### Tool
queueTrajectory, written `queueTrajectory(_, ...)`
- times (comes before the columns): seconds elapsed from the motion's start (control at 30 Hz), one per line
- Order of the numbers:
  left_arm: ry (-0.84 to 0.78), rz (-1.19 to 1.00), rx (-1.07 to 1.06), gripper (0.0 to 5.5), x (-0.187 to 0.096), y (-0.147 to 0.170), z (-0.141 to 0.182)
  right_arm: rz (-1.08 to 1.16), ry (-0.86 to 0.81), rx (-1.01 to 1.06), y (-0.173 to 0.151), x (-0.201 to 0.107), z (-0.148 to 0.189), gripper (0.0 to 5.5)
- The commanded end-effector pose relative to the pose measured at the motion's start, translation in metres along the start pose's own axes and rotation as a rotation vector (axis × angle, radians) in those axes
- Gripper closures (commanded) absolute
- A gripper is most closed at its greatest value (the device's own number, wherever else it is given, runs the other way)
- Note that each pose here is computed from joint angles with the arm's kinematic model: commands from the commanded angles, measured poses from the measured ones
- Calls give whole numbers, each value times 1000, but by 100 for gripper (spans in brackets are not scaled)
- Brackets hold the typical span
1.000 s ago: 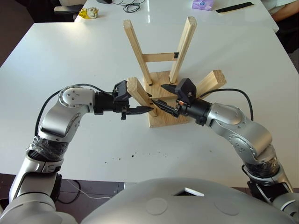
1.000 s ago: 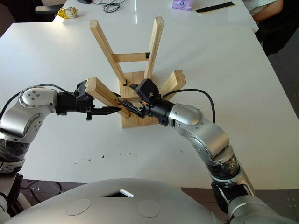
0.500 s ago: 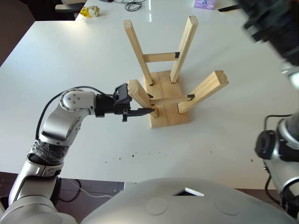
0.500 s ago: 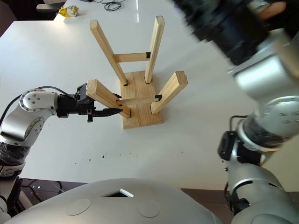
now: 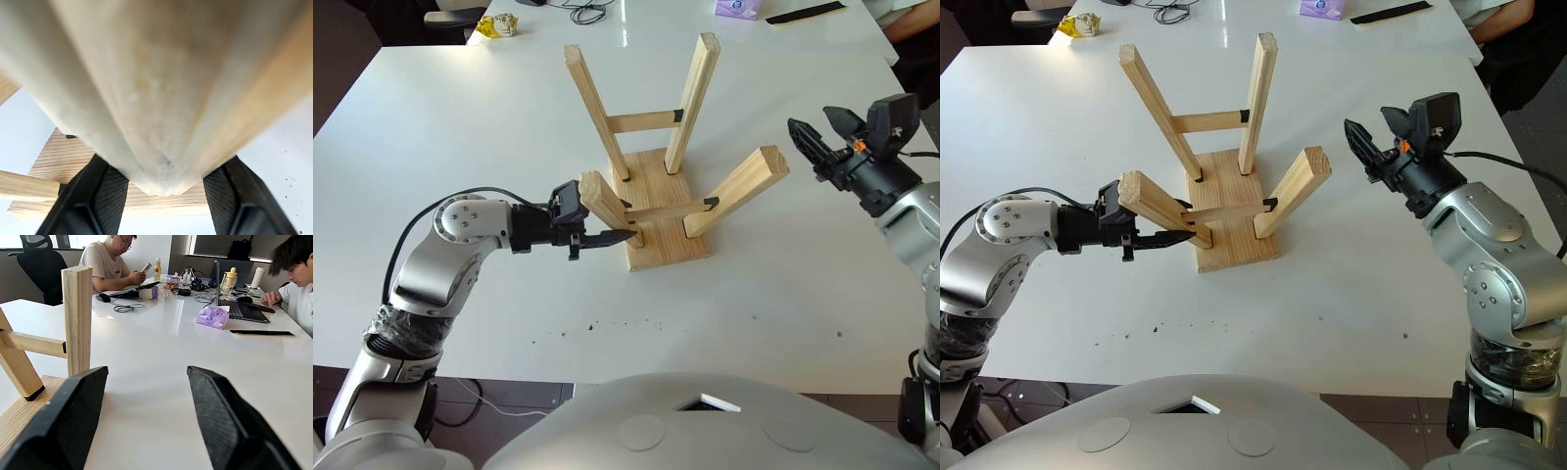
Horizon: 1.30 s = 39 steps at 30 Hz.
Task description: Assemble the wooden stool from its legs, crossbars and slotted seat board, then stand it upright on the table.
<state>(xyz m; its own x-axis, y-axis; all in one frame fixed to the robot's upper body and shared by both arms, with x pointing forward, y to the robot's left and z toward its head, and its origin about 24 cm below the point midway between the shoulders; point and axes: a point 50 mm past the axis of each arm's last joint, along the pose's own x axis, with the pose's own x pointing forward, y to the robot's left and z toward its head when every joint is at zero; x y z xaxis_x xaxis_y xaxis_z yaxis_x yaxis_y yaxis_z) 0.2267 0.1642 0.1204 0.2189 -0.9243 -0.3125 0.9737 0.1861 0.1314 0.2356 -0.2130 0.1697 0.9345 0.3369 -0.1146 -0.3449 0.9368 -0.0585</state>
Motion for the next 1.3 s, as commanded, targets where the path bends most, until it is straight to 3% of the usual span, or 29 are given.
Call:
queueTrajectory(0.03, 146, -7, -65, 338, -3, -7, -22, 0, 16, -23, 3, -1, -4, 251)
queueTrajectory(0.37, 149, -6, -62, 338, 4, -14, -25, 37, 61, -63, 15, 4, -15, 251)
queueTrajectory(0.67, 228, 46, -86, 191, 19, -17, -53, 71, 70, -76, 24, 11, -19, 251)
queueTrajectory(0.83, 265, 146, -147, 120, -5, -18, -72, 34, 125, -105, 17, 4, -28, 251)
queueTrajectory(0.97, 117, 229, -297, 120, -31, -29, -53, -23, 134, -112, 10, -9, -30, 251)
queueTrajectory(1.1, -99, 396, -318, 120, -50, -23, -22, -118, 119, -124, -3, -24, -26, 251)
queueTrajectory(1.3, -251, 286, -252, 120, -46, -22, 21, -153, 97, -146, -2, -25, -18, 251)
